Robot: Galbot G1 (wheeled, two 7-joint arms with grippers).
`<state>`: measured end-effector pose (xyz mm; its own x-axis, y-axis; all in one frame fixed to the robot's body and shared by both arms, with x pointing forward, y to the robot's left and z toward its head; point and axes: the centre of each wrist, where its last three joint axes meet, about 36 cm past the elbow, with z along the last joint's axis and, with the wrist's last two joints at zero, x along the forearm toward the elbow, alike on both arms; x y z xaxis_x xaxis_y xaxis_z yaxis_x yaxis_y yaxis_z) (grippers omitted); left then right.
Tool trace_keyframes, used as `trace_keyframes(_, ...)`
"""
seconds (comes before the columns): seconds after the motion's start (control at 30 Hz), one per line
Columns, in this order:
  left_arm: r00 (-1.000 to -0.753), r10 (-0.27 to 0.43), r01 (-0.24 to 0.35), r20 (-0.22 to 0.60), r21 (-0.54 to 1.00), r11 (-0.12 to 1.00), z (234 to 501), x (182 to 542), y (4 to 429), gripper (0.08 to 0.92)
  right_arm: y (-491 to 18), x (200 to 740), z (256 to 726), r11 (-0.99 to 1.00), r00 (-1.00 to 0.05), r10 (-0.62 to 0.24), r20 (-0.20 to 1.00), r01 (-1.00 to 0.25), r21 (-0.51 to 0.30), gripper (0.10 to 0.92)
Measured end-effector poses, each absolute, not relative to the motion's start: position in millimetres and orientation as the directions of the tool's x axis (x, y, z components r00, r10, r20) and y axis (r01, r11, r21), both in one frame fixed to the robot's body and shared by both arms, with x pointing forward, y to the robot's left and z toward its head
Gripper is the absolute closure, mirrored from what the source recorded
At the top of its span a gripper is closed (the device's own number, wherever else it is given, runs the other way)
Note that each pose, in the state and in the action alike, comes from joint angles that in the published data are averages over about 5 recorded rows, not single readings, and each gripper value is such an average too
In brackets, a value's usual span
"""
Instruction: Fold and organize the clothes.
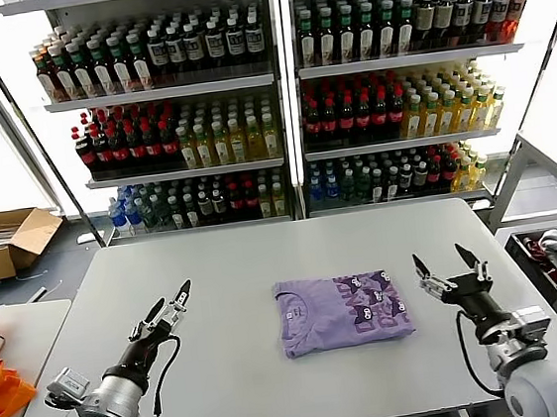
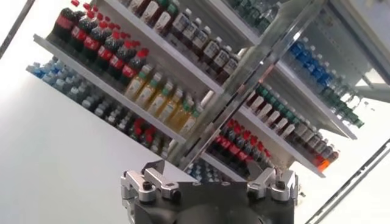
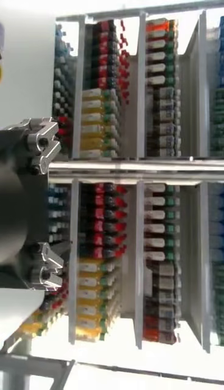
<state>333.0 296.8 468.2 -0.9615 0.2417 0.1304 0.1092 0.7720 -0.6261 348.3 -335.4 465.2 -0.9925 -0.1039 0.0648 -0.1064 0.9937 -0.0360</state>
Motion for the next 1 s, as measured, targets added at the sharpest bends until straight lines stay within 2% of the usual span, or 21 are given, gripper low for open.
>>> trace_keyframes(0.4,-0.975,0.181,0.119,0.128,-0.384,0.916,469.3,322.7,338.4,0.177,-398.3,300.1,456.7,0.998,-0.999,0.009,0.047,0.006,-0.056,0.2)
trace_keyframes(0.7,-0.991,0.119,0.106,0.062,-0.185,0.977,483.9,312.2,372.8,0.177,-412.1,273.0,448.5,0.997,-0.996,0.059,0.06,0.056,-0.058,0.2)
trace_keyframes(1.0,-0.995,0.095,0.093,0.025,-0.08,0.992,490.7,296.7,391.1,0.177,-415.1,257.2,449.8,0.994,-0.995,0.068,0.067,0.062,-0.087,0.2)
